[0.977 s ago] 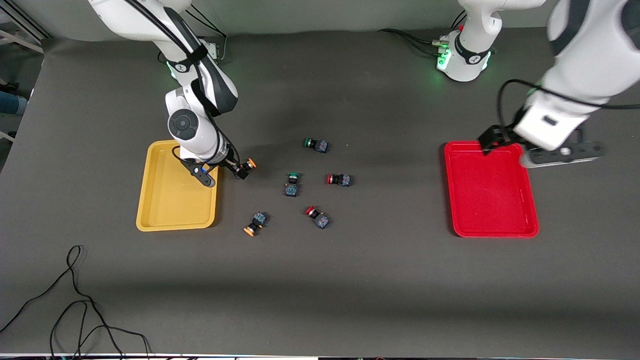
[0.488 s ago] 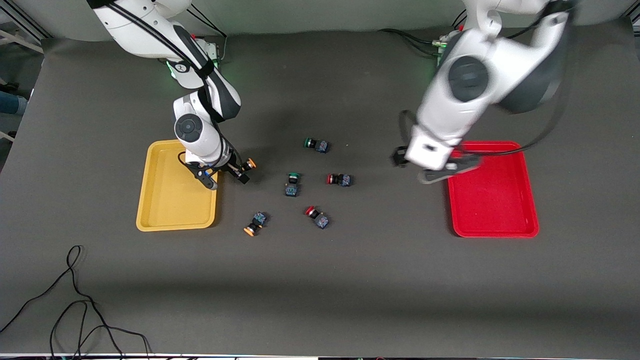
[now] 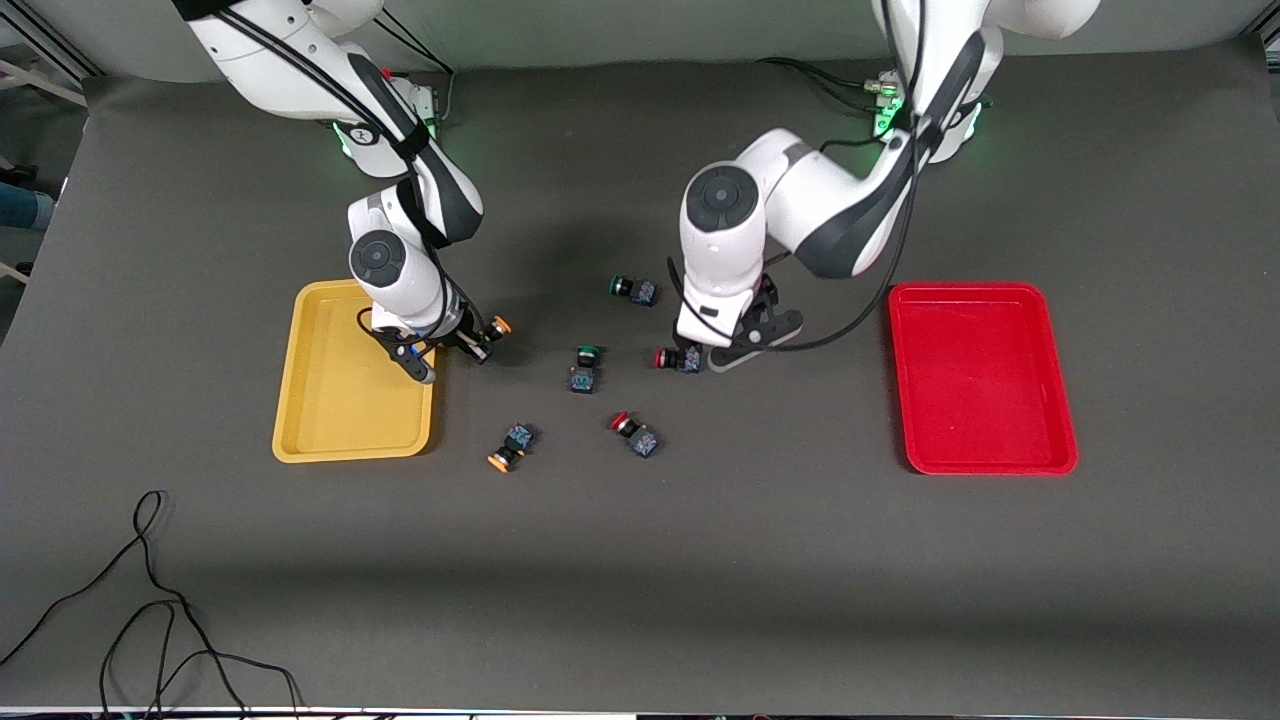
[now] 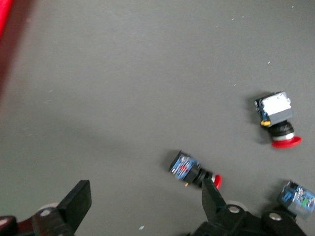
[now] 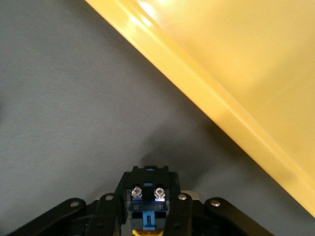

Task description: Place red and yellow buttons in trays

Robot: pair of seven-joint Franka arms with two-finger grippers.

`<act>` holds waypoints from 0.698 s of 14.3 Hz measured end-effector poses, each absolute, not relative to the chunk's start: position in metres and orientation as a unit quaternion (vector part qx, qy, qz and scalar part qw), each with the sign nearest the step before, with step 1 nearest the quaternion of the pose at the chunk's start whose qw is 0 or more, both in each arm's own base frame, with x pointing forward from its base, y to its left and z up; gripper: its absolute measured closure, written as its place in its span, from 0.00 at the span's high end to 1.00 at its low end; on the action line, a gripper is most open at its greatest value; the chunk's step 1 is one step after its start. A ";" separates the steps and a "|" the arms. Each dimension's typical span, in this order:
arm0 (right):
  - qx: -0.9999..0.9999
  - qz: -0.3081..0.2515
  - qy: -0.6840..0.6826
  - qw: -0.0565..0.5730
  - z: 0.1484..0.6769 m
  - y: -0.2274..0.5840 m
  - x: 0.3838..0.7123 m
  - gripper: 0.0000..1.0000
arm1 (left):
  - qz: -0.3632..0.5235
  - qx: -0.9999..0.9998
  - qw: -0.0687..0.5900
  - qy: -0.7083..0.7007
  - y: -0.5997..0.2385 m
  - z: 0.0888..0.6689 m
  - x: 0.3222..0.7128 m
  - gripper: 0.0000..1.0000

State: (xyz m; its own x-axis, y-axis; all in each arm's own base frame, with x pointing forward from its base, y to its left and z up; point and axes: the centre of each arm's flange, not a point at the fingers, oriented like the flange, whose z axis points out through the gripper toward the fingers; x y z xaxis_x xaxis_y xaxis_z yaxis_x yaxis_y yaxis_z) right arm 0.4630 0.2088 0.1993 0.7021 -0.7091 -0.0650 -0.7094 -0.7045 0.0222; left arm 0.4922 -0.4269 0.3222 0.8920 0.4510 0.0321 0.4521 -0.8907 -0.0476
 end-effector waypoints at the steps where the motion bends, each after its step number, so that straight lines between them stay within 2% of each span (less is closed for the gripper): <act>1: -0.922 0.042 0.386 -0.003 0.220 0.209 0.473 0.33 | -0.012 -0.972 0.022 -0.236 -0.426 0.315 0.499 1.00; 3: -0.923 0.055 0.381 -0.011 0.277 0.190 0.494 0.33 | -0.011 -0.970 0.019 -0.242 -0.426 0.297 0.511 1.00; 5: -0.932 0.065 0.356 -0.012 0.319 0.137 0.503 0.33 | -0.003 -0.969 0.024 -0.244 -0.430 0.272 0.520 1.00; 7: -0.939 0.074 0.336 -0.009 0.311 0.074 0.495 0.33 | 0.005 -0.969 0.028 -0.245 -0.436 0.243 0.529 1.00; 10: -0.947 0.076 0.312 -0.016 0.253 0.004 0.481 0.33 | 0.012 -0.969 0.030 -0.246 -0.440 0.214 0.536 1.00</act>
State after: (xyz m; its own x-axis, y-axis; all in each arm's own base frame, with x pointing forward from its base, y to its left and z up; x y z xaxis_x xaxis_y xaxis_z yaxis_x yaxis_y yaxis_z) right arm 0.4809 0.0038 0.2527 0.7931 -0.5940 -0.1346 -0.5892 -0.8042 0.0780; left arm 0.5356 -0.4399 0.2144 0.8784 0.4778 -0.0078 0.4765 -0.8769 -0.0632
